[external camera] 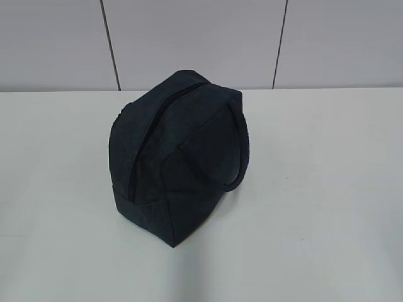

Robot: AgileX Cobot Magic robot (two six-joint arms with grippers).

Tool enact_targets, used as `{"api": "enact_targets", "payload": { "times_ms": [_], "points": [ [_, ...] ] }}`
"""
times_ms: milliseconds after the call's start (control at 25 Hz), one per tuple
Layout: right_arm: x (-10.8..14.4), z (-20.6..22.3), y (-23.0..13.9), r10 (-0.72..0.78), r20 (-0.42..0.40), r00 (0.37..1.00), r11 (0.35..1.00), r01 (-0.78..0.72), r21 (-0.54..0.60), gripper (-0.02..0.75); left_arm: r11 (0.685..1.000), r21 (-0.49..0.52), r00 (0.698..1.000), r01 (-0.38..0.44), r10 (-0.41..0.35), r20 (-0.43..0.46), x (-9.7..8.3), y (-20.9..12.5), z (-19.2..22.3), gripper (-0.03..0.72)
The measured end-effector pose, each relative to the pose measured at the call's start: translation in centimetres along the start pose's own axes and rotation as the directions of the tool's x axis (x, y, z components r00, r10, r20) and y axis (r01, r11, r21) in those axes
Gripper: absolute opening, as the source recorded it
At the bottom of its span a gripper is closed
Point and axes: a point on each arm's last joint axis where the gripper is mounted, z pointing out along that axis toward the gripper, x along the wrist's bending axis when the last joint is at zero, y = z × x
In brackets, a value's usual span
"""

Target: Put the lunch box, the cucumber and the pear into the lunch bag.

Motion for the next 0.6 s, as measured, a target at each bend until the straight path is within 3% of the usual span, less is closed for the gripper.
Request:
{"api": "enact_targets", "payload": {
  "times_ms": [120, 320, 600],
  "points": [
    [0.00, 0.00, 0.00, 0.001, 0.002, 1.000, 1.000, -0.001, 0.000, 0.391, 0.998, -0.004, 0.993, 0.055, -0.056, -0.104, -0.15, -0.02, -0.05, 0.449],
    [0.04, 0.00, 0.02, 0.018, 0.029, 0.999, 1.000, -0.018, 0.000, 0.391, 0.989, -0.028, 0.950, 0.146, -0.148, -0.275, -0.42, -0.09, -0.15, 0.448],
    [0.03, 0.00, 0.02, 0.013, 0.021, 1.000, 1.000, -0.013, -0.001, 0.391, 0.987, -0.033, 0.941, 0.157, -0.160, -0.298, -0.47, -0.10, -0.16, 0.448]
  ]
}}
